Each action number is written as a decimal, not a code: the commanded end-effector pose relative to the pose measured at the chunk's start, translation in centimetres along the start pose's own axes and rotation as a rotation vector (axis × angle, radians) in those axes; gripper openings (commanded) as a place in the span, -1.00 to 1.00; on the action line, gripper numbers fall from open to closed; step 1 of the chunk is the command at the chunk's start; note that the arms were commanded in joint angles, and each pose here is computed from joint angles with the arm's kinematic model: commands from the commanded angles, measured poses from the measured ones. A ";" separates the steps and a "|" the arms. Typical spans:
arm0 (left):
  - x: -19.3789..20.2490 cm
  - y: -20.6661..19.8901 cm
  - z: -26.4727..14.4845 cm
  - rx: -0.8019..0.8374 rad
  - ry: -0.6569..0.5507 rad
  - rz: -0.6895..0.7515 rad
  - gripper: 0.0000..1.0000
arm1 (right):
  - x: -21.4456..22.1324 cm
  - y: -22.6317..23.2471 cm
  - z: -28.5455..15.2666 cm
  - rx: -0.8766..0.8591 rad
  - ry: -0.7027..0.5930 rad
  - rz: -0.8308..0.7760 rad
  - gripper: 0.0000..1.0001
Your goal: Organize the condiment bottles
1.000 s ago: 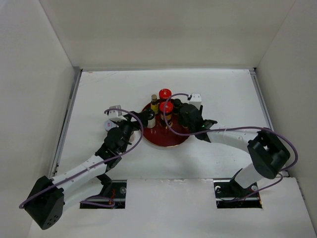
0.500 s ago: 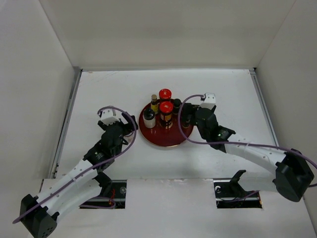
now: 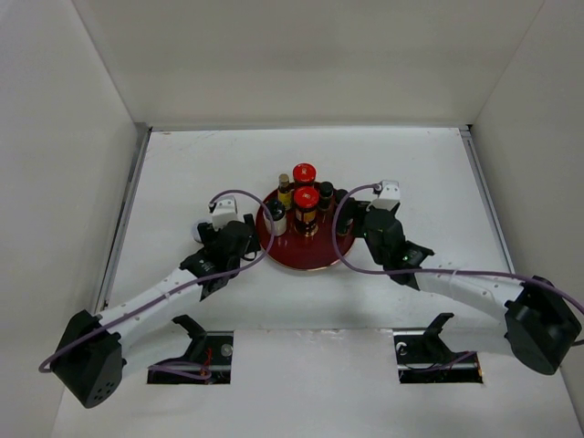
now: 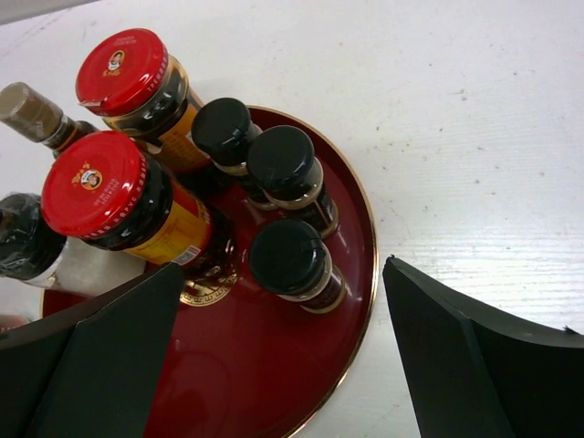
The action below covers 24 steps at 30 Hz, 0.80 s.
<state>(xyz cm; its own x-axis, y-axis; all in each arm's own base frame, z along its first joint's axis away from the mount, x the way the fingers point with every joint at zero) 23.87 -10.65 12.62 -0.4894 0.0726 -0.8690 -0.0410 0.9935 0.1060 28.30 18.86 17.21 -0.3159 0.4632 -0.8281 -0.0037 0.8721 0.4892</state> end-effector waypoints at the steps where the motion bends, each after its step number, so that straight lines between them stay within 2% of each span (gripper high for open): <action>1: -2.6 -0.2 0.1 -0.011 -0.057 -0.021 0.57 | -0.4 1.7 0.1 -0.073 -0.019 0.056 0.96; 4: -2.5 -0.4 0.5 -0.009 -0.063 -0.024 0.43 | -0.4 1.8 0.0 -0.081 -0.016 0.063 0.88; 11: -2.0 -0.5 1.0 -0.018 -0.051 -0.002 0.06 | -0.9 1.7 -0.6 -0.091 -0.037 0.085 0.41; 18: -3.1 -0.2 -0.1 -0.018 -0.091 0.003 -0.48 | -1.5 1.7 -1.3 -0.107 -0.054 0.104 0.41; 24: -8.3 0.2 -5.3 0.067 -0.207 -0.059 -0.52 | -1.4 1.5 -1.2 -0.107 -0.053 0.111 0.46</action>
<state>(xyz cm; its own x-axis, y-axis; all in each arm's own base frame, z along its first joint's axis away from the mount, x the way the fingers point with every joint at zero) 22.65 -10.68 14.63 -0.4753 0.1457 -0.8677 0.0172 0.9875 0.1564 27.52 18.73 18.11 -0.2977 0.5183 -0.8017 -0.0381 0.8327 0.5524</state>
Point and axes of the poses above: each gripper's point midway between its finger pads, its own z axis out along the fingers, its own y axis along the line the jaws close on, x = y × z, the point moved 4 cm from there along -z, back along the fingers, and after that the axes turned 14 degrees about z, right-handed, at the moved point
